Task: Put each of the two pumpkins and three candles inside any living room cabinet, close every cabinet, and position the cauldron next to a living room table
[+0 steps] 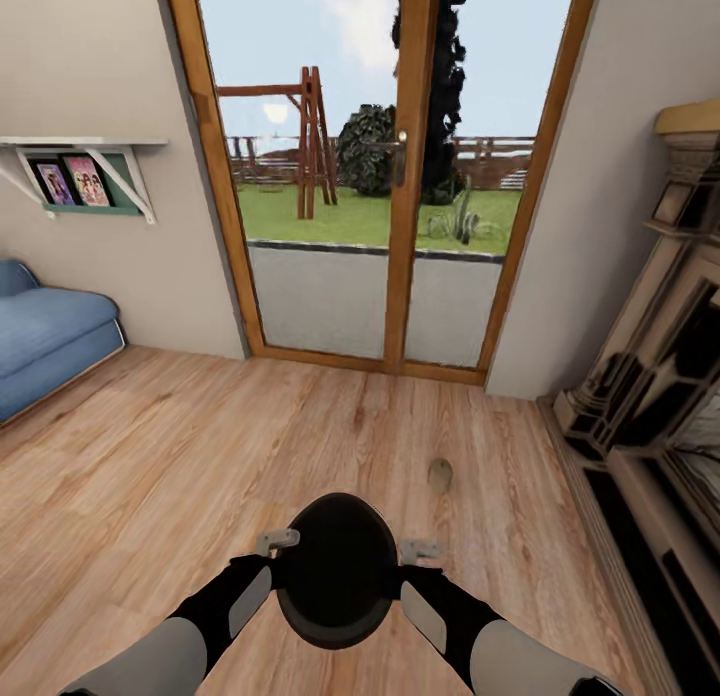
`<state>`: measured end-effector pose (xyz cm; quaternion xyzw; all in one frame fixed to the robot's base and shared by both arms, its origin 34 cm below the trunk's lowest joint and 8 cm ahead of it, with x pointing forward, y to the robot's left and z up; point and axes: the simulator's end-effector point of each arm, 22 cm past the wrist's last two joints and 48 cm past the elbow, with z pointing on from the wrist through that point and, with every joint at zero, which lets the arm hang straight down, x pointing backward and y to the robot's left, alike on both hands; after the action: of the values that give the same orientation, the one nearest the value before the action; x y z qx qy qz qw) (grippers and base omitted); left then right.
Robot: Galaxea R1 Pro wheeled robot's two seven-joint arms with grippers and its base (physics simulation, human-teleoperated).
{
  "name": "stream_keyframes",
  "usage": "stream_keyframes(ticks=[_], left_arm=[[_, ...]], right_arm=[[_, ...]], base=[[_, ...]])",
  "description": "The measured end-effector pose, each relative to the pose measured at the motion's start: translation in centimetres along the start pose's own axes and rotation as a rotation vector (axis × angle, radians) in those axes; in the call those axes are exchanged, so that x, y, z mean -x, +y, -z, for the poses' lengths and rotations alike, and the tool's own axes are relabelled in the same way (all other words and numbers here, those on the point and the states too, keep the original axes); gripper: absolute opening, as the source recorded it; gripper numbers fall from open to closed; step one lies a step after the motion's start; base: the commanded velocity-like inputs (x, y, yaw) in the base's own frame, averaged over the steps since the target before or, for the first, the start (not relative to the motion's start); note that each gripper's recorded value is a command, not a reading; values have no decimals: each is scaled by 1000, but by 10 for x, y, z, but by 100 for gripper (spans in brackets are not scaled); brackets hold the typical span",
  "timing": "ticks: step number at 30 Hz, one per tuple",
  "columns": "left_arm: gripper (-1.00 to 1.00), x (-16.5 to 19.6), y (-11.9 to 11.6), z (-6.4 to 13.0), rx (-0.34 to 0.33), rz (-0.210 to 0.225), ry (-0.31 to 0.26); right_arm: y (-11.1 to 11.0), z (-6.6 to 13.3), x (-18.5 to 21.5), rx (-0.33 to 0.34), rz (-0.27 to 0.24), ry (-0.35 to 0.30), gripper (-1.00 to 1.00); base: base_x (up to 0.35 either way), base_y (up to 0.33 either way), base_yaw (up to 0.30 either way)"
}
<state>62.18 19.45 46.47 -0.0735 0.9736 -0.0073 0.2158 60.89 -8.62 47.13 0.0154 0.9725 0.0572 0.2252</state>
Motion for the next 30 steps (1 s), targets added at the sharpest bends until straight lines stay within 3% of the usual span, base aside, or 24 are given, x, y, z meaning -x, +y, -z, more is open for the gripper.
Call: stream_keyframes(ticks=[30], left_arm=[[-100,10,-1,8,-3,-1,-23]], right_arm=[[1,8,10,-1,6,-23,-100]], base=[[-307,-84,237]])
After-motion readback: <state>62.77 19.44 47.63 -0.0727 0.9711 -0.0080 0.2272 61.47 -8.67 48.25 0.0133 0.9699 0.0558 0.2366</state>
